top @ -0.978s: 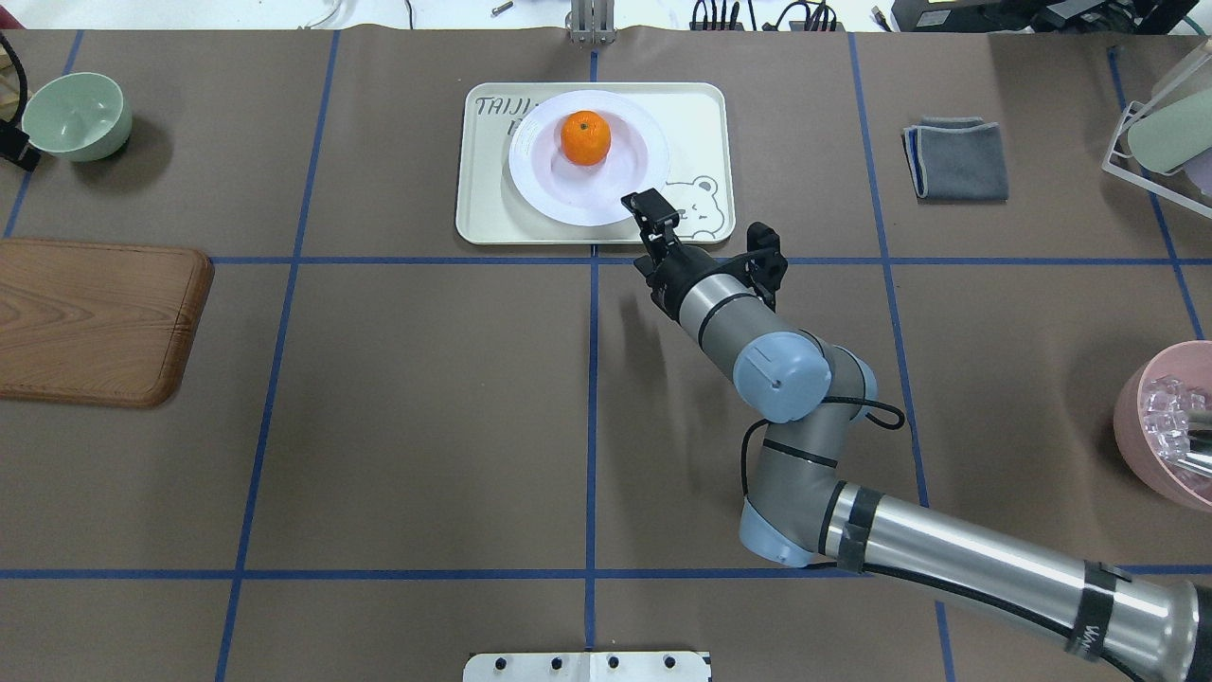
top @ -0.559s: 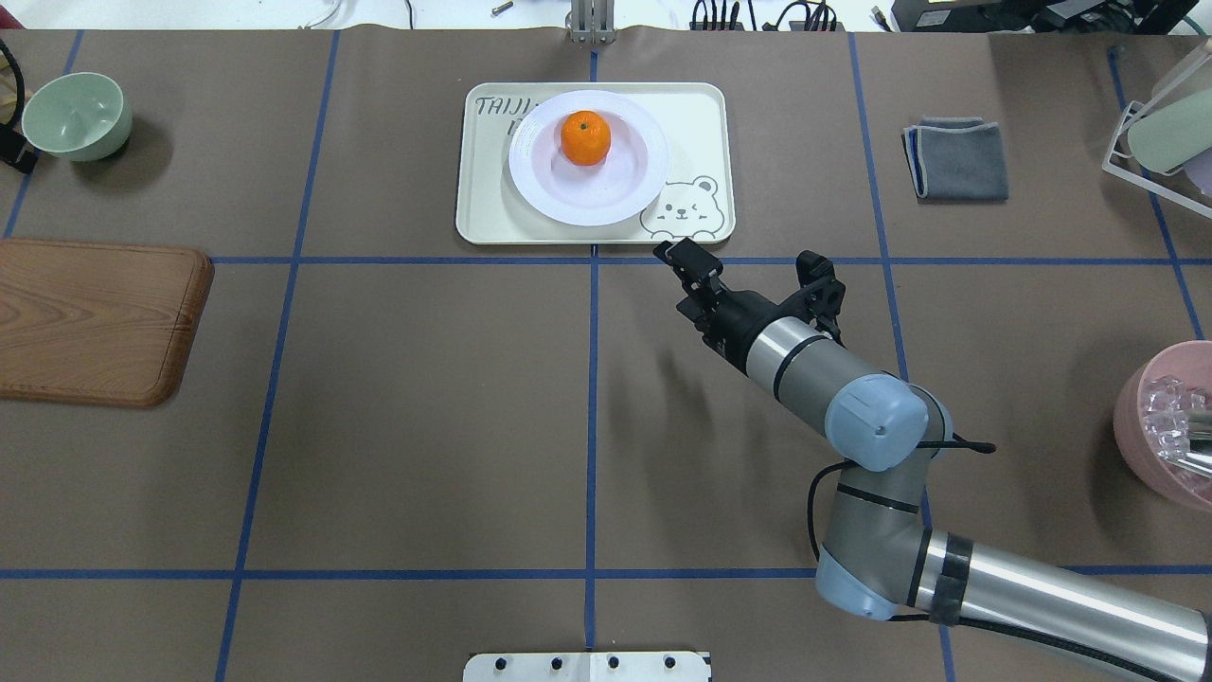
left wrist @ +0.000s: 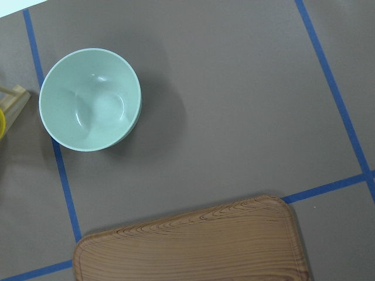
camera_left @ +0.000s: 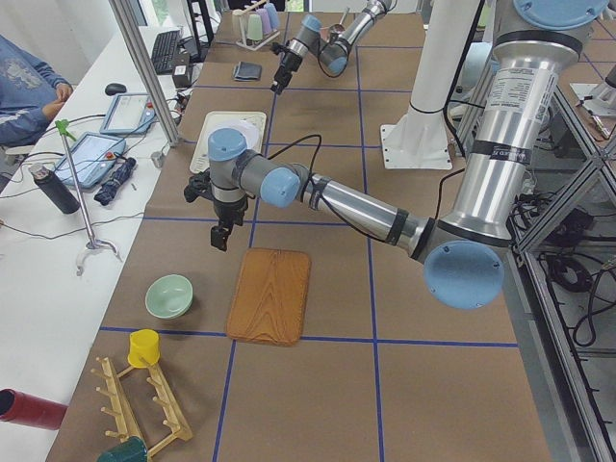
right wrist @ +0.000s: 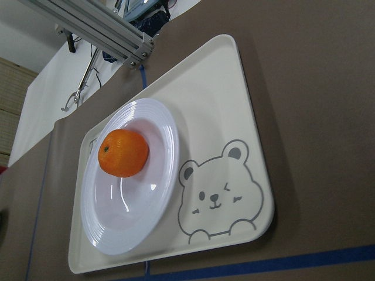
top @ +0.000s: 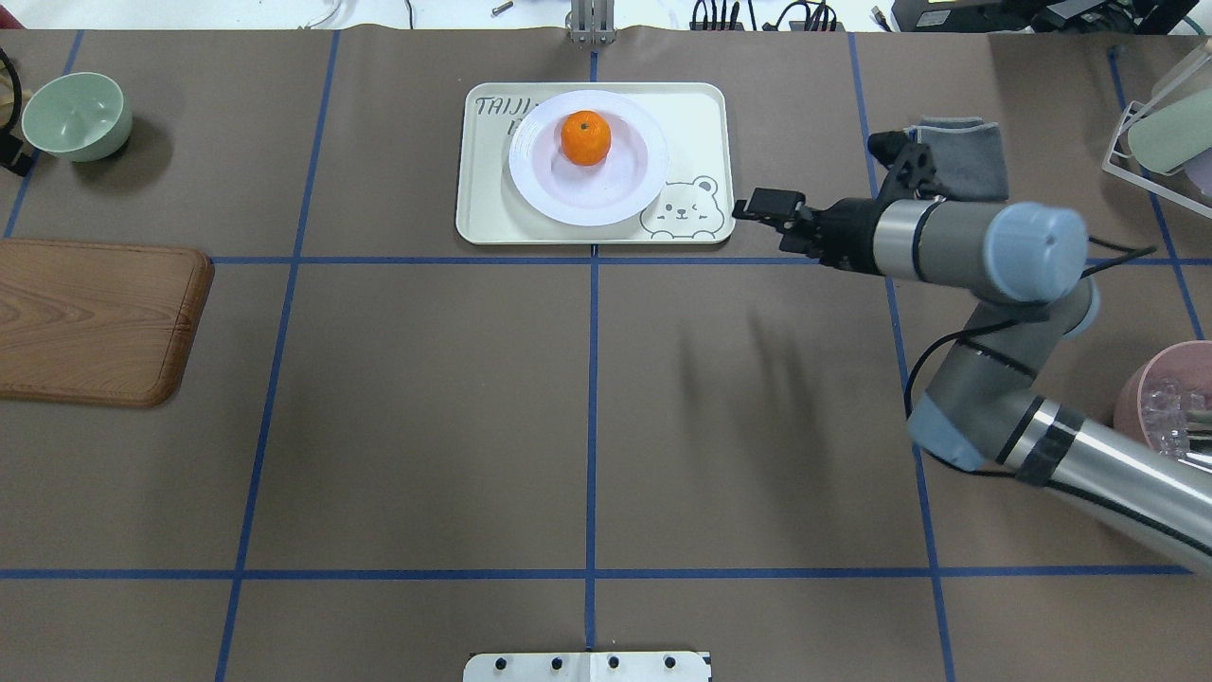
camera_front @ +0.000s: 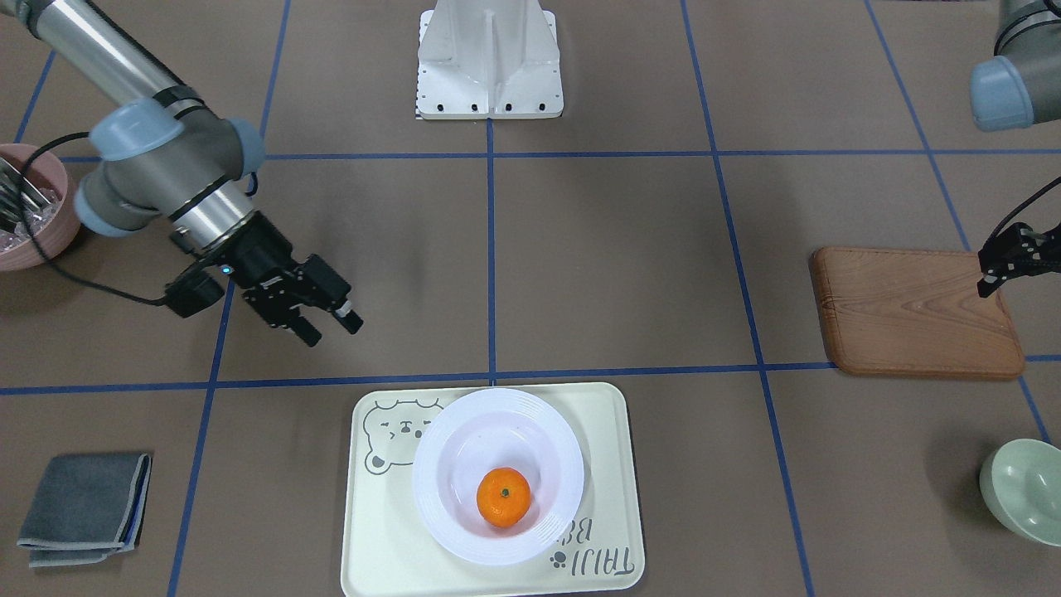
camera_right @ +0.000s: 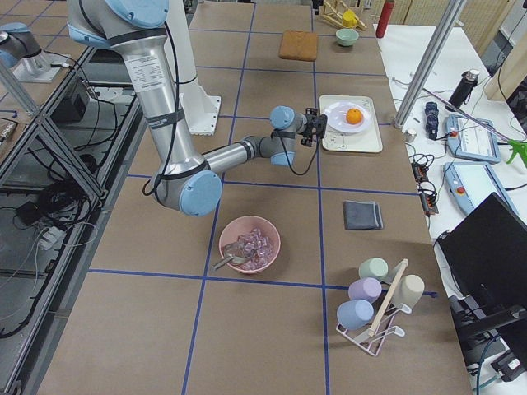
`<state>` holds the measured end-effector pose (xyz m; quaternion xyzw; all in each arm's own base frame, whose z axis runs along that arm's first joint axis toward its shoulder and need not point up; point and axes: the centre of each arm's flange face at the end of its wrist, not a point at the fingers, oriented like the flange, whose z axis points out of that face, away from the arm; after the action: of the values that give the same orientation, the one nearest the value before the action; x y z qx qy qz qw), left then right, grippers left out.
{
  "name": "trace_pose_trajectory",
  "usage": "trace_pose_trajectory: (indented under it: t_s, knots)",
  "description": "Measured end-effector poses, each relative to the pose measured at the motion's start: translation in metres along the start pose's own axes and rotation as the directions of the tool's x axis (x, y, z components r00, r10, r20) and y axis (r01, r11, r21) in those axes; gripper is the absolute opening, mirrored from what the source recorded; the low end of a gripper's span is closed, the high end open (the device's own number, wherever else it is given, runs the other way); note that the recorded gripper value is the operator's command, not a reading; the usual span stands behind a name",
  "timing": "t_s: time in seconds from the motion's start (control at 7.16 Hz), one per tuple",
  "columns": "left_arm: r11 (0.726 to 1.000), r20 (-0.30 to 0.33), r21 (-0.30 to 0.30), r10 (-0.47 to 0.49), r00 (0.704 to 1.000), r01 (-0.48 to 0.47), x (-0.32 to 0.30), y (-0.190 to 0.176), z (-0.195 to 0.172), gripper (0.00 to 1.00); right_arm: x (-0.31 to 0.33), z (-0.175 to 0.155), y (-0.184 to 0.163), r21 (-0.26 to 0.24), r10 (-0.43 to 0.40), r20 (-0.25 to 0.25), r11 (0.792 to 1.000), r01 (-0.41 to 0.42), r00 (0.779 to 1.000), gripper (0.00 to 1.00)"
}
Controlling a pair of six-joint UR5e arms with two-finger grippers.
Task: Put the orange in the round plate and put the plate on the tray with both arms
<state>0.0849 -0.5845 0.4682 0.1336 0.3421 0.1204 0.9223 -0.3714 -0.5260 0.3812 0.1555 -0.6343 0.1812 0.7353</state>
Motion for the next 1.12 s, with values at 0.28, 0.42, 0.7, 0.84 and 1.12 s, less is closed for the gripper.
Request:
trace_pose_trajectory:
  t_s: [0.28, 0.42, 0.7, 0.84, 1.12]
  knots:
    - [1.0, 0.003, 0.0, 0.021, 1.0, -0.021, -0.006, 0.001, -0.003, 0.98, 0.057, -0.067, -0.091, -0.119, -0.176, -0.14, 0.98, 0.16, 0.974, 1.0]
    - [1.0, 0.005, 0.005, 0.02, 1.0, -0.02, -0.011, 0.001, -0.006, 0.98, 0.094, -0.111, -0.13, -0.178, -0.268, -0.188, 0.955, 0.236, 0.945, 1.0]
    - [1.0, 0.02, -0.001, 0.019, 1.0, -0.019, -0.032, 0.002, -0.018, 0.98, 0.178, -0.198, -0.171, -0.273, -0.41, -0.238, 0.898, 0.344, 0.881, 1.0]
    - [1.0, 0.03, -0.018, 0.023, 0.999, -0.022, -0.048, 0.004, -0.028, 0.98, 0.214, -0.23, -0.181, -0.316, -0.468, -0.26, 0.868, 0.383, 0.845, 1.0]
    - [0.998, 0.02, -0.056, 0.027, 0.999, -0.026, -0.087, 0.016, -0.05, 0.98, 0.256, -0.273, -0.201, -0.42, -0.546, -0.291, 0.811, 0.408, 0.785, 1.0]
